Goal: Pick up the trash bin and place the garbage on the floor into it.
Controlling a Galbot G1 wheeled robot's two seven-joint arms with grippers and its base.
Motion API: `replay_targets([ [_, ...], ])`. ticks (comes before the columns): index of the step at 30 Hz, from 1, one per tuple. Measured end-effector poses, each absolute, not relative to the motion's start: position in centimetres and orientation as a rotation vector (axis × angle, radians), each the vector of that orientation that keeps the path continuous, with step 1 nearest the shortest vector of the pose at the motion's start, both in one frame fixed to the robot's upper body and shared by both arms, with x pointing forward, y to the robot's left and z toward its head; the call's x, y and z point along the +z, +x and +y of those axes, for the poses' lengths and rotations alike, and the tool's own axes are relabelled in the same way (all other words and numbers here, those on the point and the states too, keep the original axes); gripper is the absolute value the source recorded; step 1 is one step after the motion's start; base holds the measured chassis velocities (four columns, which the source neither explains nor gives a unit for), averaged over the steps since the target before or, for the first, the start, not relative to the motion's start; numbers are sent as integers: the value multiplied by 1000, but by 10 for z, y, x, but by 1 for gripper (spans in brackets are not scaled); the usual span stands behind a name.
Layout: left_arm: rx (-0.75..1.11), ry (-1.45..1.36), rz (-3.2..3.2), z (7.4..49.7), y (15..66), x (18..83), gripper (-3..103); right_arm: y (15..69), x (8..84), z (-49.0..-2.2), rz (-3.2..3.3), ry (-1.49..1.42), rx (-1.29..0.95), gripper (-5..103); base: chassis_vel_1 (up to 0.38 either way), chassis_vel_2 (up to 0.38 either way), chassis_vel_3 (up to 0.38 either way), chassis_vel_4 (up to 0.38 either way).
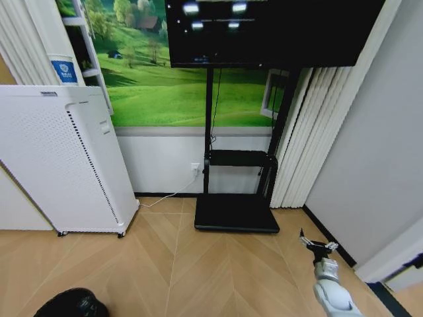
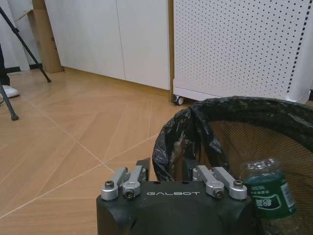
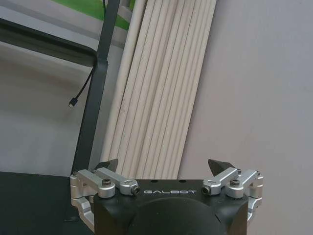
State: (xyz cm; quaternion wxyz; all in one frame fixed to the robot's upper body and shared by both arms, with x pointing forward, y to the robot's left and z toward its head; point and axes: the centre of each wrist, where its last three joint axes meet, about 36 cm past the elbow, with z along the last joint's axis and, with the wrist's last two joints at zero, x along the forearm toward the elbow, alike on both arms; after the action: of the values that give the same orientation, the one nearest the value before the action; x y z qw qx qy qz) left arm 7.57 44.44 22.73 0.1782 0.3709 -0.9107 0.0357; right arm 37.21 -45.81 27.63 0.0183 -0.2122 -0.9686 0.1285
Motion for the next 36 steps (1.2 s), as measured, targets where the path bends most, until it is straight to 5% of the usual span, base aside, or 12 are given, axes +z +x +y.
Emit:
replay_targets([
  [15,102,1089,-2559,441,70,226,96,377,274,-466,-3005,-667,419,100,0,0,0,0],
  [36,41,941,-2772,451,79,248,100,365,253,-455,-2987,-645,421,100,0,0,0,0],
])
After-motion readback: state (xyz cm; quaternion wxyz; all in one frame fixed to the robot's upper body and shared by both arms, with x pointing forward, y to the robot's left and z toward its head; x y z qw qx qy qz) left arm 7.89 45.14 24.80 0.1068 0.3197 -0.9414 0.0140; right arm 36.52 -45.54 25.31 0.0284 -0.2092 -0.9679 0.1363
